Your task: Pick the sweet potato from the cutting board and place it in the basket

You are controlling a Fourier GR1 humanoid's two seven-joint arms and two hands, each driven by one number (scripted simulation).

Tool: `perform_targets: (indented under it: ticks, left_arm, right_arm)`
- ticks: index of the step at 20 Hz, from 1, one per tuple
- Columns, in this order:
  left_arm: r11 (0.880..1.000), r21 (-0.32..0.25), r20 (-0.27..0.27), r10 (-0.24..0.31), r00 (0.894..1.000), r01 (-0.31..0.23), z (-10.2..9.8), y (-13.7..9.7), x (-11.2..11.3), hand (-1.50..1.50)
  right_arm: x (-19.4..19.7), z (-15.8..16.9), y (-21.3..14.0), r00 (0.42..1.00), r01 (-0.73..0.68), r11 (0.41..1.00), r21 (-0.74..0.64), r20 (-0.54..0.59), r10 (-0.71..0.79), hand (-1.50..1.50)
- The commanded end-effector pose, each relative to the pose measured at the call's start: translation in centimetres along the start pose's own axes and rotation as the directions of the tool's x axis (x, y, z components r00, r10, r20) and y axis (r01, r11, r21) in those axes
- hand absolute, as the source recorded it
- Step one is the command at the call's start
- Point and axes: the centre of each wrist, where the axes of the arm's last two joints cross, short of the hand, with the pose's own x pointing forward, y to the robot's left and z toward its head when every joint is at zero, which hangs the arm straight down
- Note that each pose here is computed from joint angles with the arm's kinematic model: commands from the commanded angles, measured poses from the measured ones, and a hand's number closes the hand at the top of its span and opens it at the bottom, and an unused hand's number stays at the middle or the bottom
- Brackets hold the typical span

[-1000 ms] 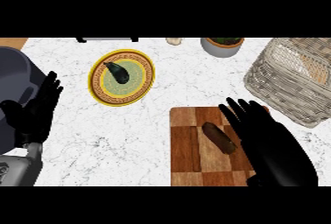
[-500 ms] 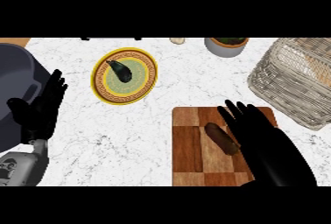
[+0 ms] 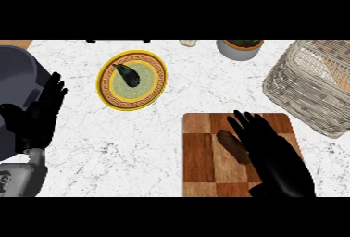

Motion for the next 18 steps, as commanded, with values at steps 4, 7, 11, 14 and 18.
perform_targets:
  ticks: [4, 7, 11, 14, 18]
  left_arm:
    - [1.000, -0.012, -0.001, 0.011, 1.000, -0.011, 0.9, -1.3, -0.2, 0.00]
    - [1.000, -0.011, -0.006, 0.004, 1.000, -0.004, 0.2, -2.0, -0.5, 0.00]
    - [1.000, 0.002, -0.011, -0.002, 1.000, 0.002, 0.8, -0.1, -1.2, 0.00]
    - [1.000, -0.011, 0.006, 0.007, 1.000, -0.007, -0.4, -0.7, 0.5, 0.00]
    - [1.000, -0.002, -0.007, 0.003, 1.000, -0.003, -1.4, 1.2, -0.6, 0.00]
  right_arm:
    - [-2.0, -0.3, 3.4, 1.000, -0.006, 0.998, -0.064, 0.029, 0.008, -1.50]
    - [-2.8, -0.6, 4.0, 0.999, -0.019, 0.998, -0.059, 0.043, 0.022, -1.50]
    - [-0.2, -0.6, 5.2, 0.998, 0.016, 0.998, -0.067, 0.068, -0.011, -1.50]
    - [-3.6, -0.6, 4.4, 0.998, 0.018, 0.997, -0.071, 0.069, -0.013, -1.50]
    - [-4.0, -1.9, 5.3, 0.998, 0.021, 0.998, -0.057, 0.067, -0.018, -1.50]
